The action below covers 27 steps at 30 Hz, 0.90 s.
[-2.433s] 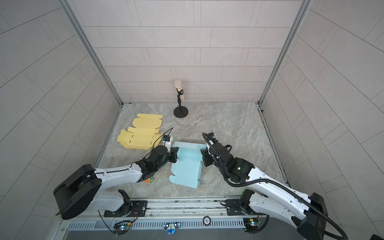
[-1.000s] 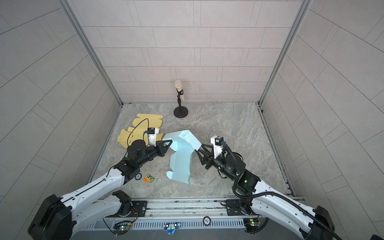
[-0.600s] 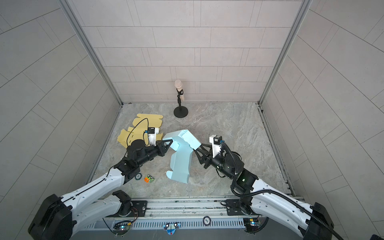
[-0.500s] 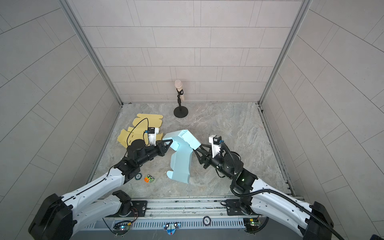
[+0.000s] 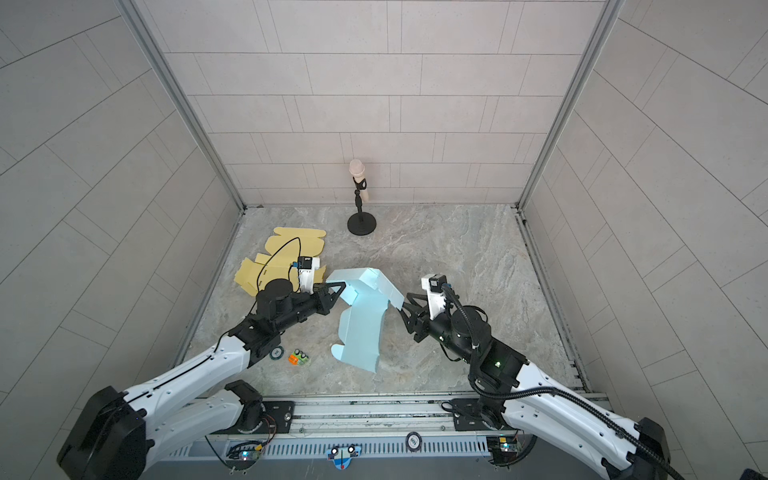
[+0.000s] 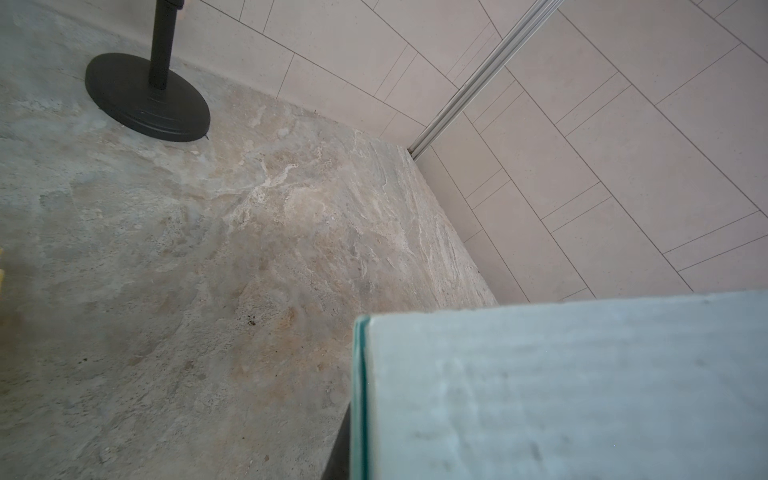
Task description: Fold the paper box
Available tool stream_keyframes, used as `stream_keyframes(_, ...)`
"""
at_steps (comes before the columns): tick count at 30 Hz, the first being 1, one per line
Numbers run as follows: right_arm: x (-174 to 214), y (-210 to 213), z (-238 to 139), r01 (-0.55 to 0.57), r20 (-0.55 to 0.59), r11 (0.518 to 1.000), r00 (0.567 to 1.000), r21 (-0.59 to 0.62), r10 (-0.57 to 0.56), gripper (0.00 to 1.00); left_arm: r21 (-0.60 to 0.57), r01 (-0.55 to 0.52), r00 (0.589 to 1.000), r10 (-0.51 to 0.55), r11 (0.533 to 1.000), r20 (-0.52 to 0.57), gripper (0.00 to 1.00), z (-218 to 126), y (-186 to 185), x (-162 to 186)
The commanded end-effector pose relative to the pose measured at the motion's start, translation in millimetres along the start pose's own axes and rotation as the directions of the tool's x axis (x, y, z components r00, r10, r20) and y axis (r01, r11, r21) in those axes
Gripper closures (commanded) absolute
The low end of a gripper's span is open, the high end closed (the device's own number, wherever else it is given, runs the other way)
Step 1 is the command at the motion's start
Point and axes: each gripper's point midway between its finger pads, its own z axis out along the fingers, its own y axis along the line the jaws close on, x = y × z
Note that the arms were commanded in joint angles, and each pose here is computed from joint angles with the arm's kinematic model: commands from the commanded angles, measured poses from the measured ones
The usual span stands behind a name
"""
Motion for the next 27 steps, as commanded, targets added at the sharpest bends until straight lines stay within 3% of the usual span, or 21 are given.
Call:
stream_keyframes(1,3,0,-19,0.091,-0.062,0.996,0.994,0.005,-0.091,0.55,0.002,-0.049,0.999,0.049,0.999,-0.014,0.97,-2,-2,-7)
stream_keyframes(10,-10,12,-36,0.153,-0.023,0.987,0.988,-0.052,-0.154,0.56,-0.031,-0.125,0.984,0.12,0.992,-0.13,0.96,-2,5,5)
stream_keyframes(27,-1,25,5,0.153,-0.119,0.983,0.979,-0.1,-0.164,0.6,0.021,-0.105,0.977,0.107,0.994,-0.183,0.95,7,2,18)
